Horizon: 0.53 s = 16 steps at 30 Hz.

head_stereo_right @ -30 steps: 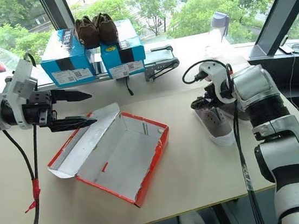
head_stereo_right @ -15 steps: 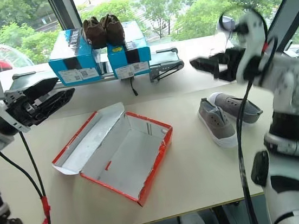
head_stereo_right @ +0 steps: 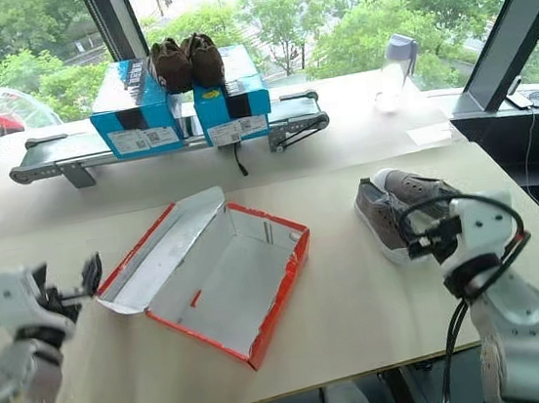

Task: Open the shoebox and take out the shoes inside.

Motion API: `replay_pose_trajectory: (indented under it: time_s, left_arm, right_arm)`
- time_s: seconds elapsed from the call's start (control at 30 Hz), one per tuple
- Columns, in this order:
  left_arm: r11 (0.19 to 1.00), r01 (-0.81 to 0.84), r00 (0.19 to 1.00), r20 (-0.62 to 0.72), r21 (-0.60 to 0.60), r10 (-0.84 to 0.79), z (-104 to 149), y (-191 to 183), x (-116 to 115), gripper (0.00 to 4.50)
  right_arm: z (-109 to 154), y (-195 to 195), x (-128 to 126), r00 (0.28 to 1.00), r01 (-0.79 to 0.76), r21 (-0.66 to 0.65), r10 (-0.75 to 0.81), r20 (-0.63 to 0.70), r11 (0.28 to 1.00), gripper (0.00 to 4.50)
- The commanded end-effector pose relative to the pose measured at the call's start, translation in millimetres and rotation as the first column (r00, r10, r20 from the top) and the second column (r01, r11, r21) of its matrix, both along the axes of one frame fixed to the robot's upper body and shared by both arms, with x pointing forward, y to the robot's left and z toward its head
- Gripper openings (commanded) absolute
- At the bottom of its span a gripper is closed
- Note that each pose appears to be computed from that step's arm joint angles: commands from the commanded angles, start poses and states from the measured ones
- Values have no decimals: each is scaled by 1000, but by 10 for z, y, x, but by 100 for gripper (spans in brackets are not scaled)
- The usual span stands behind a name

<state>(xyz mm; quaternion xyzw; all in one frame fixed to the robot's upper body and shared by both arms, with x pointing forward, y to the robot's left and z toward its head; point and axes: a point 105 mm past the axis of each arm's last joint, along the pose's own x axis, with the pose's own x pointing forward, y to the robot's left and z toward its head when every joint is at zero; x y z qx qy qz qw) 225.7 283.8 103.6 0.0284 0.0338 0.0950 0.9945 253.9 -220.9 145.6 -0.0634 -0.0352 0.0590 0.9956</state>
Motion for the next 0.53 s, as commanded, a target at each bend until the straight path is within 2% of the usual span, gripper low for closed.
replay_pose_trajectory:
  time_s: [0.03, 0.2, 0.53]
  left_arm:
    - [998, 51, 999, 7, 35, -51, -73, -241, -187, 450]
    - [999, -22, 1000, -10, -27, 22, -234, -242, -347, 450]
    - [995, -21, 1000, 13, -93, 22, -275, -412, -233, 450]
  right_arm:
    - [-84, 46, -73, 1000, 18, 26, -18, 1, 1000, 443]
    - [-346, 14, -76, 995, 64, -5, -64, -73, 998, 443]
    - [-504, 187, -60, 992, 74, 10, -72, -107, 997, 443]
